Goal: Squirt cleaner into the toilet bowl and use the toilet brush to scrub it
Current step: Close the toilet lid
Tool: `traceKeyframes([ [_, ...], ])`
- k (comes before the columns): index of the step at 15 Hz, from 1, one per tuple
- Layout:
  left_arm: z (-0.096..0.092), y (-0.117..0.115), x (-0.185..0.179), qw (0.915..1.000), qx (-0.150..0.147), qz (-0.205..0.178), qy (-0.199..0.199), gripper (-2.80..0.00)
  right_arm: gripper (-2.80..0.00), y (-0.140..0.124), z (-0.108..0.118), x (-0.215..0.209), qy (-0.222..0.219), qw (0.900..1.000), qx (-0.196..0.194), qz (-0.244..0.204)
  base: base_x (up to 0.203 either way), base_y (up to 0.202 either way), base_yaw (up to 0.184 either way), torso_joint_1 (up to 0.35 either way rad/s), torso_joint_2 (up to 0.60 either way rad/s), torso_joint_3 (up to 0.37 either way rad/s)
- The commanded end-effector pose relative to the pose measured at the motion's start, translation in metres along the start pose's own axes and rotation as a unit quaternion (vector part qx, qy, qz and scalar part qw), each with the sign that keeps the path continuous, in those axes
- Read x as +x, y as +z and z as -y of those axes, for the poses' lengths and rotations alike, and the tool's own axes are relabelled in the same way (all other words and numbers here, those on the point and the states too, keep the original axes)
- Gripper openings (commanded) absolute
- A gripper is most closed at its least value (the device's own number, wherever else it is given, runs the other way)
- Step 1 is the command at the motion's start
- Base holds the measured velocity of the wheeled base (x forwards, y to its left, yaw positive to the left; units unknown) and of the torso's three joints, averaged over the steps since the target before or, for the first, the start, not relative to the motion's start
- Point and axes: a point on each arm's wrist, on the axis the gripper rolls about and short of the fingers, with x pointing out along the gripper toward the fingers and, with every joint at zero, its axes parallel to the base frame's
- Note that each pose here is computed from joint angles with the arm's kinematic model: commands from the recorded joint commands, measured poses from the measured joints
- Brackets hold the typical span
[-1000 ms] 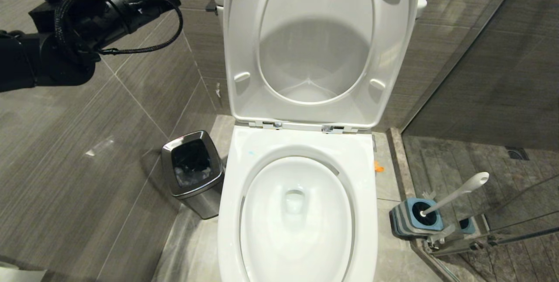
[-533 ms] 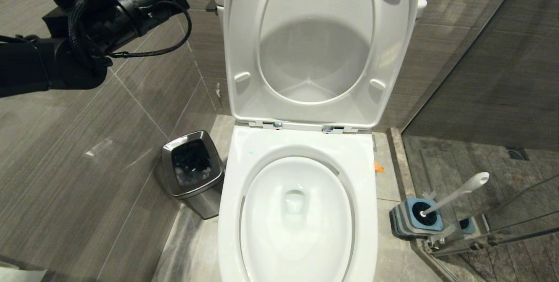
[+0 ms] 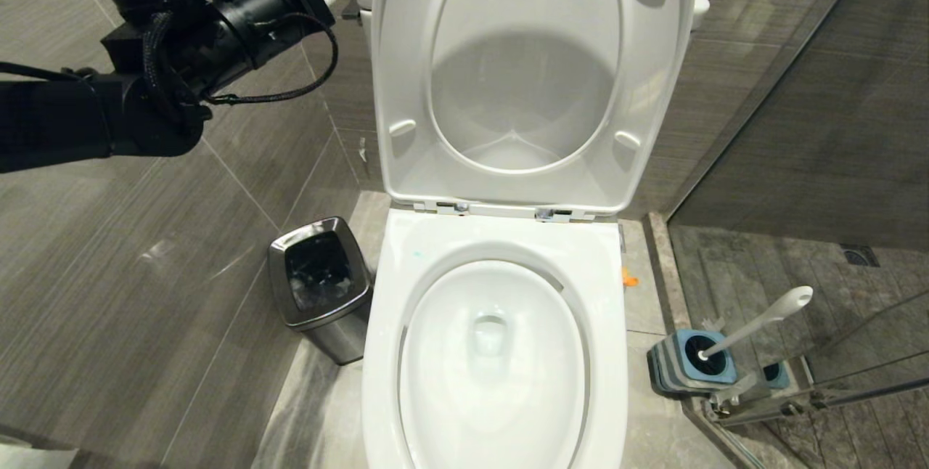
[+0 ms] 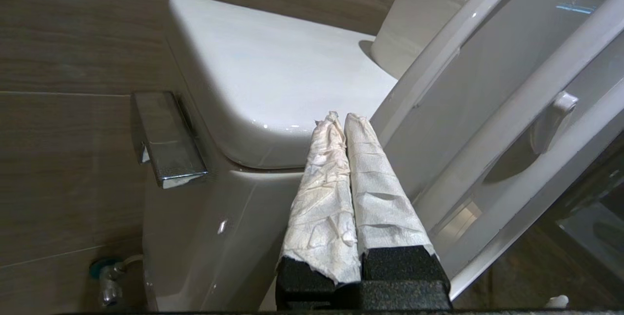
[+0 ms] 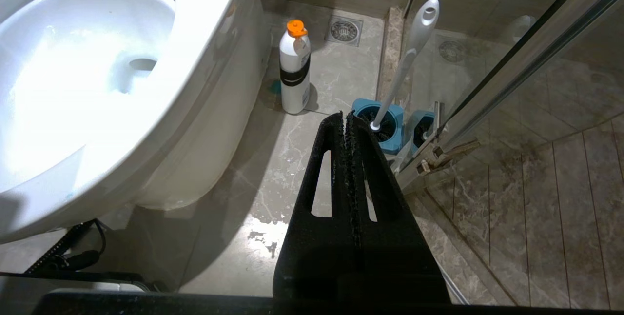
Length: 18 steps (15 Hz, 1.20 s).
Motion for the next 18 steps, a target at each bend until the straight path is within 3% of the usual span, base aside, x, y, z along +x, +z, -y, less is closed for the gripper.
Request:
traceKeyframes([
  [1,-0.001,-0.006,0.004,1.0000,-0.003,-0.001,-0.004,-2.80,-2.80,0.000,0.000,0.000,0.000,1.000,0.000,-0.001,0.000,0.000,0.000,0.000,0.00,0.000],
  [9,-0.005,-0.026,0.012,0.9998,-0.003,-0.017,-0.007,-2.80,-2.80,0.000,0.000,0.000,0.000,1.000,0.000,-0.001,0.000,0.000,0.000,0.000,0.00,0.000],
  [12,-0.005,-0.024,0.012,0.9999,0.000,-0.014,-0.009,-2.80,-2.80,0.000,0.000,0.000,0.000,1.000,0.000,-0.001,0.000,0.000,0.000,0.000,0.00,0.000],
  [18,-0.004,-0.004,-0.002,0.9971,0.008,-0.030,-0.069,-2.80,-2.80,0.000,0.000,0.000,0.000,1.000,0.000,-0.001,0.000,0.000,0.000,0.000,0.00,0.000],
])
